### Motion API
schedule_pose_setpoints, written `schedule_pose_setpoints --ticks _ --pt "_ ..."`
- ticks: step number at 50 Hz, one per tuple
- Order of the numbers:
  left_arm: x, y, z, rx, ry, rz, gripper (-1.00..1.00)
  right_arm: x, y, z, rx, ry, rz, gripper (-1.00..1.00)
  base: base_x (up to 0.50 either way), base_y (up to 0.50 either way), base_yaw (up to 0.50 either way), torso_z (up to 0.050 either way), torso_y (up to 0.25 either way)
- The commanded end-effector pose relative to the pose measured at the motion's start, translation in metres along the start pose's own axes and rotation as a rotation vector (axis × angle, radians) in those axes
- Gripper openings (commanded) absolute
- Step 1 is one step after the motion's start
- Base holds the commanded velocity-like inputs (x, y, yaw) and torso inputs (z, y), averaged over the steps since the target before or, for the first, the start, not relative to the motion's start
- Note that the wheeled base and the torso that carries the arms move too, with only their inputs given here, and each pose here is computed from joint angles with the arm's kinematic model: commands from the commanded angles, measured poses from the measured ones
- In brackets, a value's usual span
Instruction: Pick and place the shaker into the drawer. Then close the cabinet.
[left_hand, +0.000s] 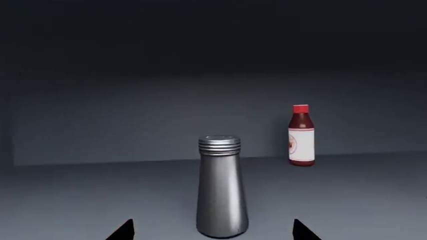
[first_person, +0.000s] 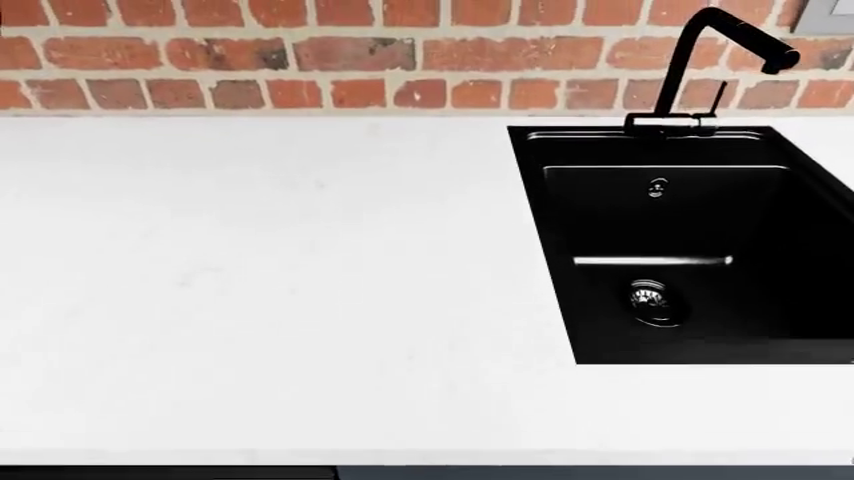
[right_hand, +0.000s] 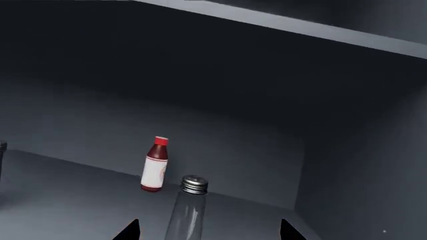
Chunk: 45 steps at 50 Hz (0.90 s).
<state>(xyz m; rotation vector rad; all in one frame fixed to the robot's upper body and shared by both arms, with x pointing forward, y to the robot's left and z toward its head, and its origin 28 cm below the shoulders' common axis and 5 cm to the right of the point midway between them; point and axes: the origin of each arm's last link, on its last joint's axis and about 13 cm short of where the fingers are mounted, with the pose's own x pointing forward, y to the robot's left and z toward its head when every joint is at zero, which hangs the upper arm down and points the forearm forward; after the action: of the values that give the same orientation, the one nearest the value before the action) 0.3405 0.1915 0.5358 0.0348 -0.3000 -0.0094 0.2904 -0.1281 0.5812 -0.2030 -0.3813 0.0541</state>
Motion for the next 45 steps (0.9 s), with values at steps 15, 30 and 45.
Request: schedule_pose_setpoints --ticks 15,30,45 --pt "0.004 -0.001 -0.009 0.012 0.012 0.007 1.00 0.004 -0.002 -0.010 0.009 0.046 0.028 1.00 0.50 0.00 0.00 0.000 0.000" --pt "0.006 0.001 -0.015 0.019 0.024 0.017 1.00 0.005 0.005 -0.016 0.026 0.124 0.168 1.00 0.27 0.00 0.00 0.000 0.000" --pt "-0.002 0.004 0.024 -0.084 -0.207 0.054 -1.00 0.007 0.001 -0.020 0.028 0.129 0.135 1.00 0.00 0.00 0.00 0.000 0.000"
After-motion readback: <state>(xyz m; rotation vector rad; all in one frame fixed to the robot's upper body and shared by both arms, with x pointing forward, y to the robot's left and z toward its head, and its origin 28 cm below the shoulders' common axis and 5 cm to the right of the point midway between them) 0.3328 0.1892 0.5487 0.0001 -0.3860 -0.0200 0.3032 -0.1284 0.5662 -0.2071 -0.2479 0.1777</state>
